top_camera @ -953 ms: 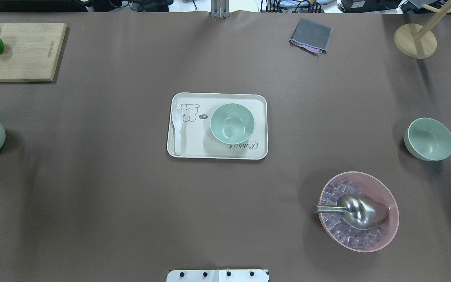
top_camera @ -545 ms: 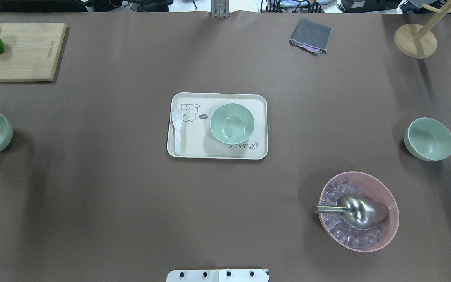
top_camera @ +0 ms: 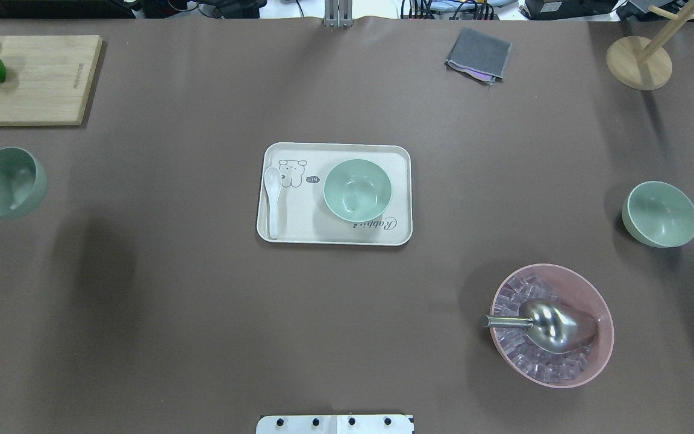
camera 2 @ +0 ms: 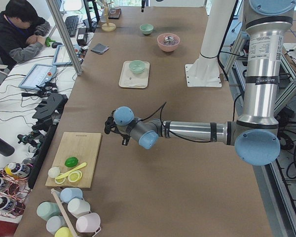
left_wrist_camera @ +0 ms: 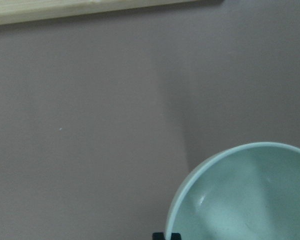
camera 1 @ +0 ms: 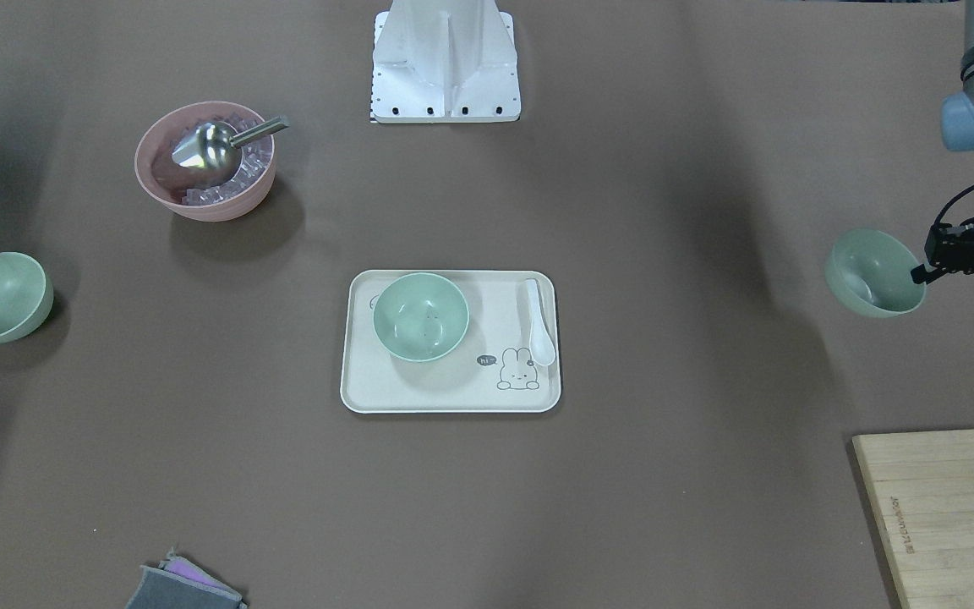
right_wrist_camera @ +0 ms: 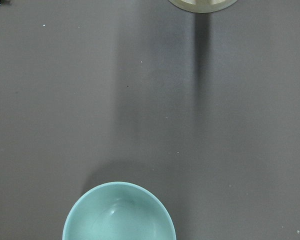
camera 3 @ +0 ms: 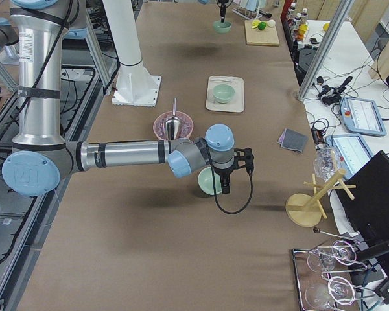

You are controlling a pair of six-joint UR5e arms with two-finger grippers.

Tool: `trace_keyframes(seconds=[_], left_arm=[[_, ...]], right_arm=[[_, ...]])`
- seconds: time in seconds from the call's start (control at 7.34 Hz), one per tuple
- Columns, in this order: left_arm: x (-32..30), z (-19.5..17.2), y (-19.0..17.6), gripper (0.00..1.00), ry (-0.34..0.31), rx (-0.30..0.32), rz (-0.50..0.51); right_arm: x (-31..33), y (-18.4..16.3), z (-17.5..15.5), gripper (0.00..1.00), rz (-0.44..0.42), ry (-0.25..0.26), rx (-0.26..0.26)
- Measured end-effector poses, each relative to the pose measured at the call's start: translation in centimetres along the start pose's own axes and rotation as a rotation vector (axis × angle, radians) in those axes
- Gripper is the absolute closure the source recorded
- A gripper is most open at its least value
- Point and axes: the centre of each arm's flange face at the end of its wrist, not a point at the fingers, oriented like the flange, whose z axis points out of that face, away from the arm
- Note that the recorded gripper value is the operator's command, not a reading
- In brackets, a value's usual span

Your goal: Stack green bowls together

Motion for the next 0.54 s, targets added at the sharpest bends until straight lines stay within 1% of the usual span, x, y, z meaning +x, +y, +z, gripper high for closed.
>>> trace_keyframes(seconds=[0.14, 0.27, 0.54], left_arm=[[2.3, -0.9, -0.9, 1.00, 0.018, 0.022, -0.045], [5.2, -1.2, -1.9, 1.00, 0.040, 0.031, -0.102], [12.1, -0.1, -3.5, 1.00, 0.082, 0.022, -0.205]], right_arm=[[0.0, 0.0, 0.0, 0.00, 0.000, 0.000, 0.000], [0.0, 0.0, 0.0, 0.00, -0.001, -0.001, 0.000], [-0.3, 0.0, -0.2, 0.00, -0.004, -0.003, 0.003]])
